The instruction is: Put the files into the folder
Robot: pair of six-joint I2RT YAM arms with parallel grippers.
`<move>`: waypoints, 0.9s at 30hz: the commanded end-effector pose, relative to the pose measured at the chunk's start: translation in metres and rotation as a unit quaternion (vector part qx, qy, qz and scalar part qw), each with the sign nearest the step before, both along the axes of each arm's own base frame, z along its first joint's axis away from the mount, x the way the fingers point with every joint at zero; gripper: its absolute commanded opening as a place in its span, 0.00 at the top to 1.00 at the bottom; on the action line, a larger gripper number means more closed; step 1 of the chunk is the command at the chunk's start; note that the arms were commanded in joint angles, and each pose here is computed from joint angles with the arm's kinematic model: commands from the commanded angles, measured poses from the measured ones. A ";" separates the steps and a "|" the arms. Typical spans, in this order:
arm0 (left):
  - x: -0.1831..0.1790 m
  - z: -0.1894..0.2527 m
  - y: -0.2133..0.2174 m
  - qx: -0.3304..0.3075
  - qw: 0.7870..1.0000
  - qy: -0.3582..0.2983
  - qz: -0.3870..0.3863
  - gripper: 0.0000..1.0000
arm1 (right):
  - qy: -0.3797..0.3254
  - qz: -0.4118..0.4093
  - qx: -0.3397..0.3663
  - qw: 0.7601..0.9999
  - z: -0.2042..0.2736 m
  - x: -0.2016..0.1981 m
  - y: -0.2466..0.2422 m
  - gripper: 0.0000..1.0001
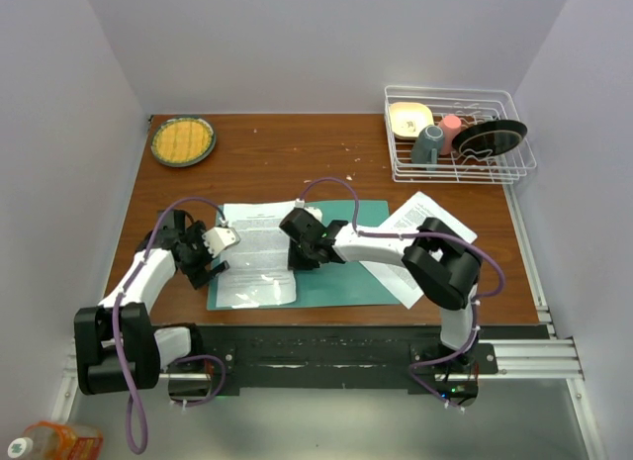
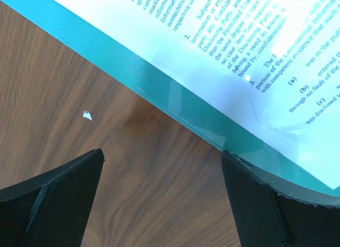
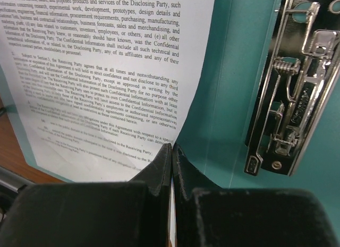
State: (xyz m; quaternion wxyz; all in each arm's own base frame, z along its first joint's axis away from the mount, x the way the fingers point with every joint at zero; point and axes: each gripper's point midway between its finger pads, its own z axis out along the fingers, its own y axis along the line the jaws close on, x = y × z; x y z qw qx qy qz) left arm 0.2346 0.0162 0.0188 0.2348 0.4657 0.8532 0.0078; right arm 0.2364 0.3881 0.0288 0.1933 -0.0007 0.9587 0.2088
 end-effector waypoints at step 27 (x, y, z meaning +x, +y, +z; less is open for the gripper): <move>-0.019 -0.020 -0.004 -0.005 0.999 0.037 0.004 0.00 | 0.023 -0.027 -0.003 0.999 -0.009 -0.005 0.001 1.00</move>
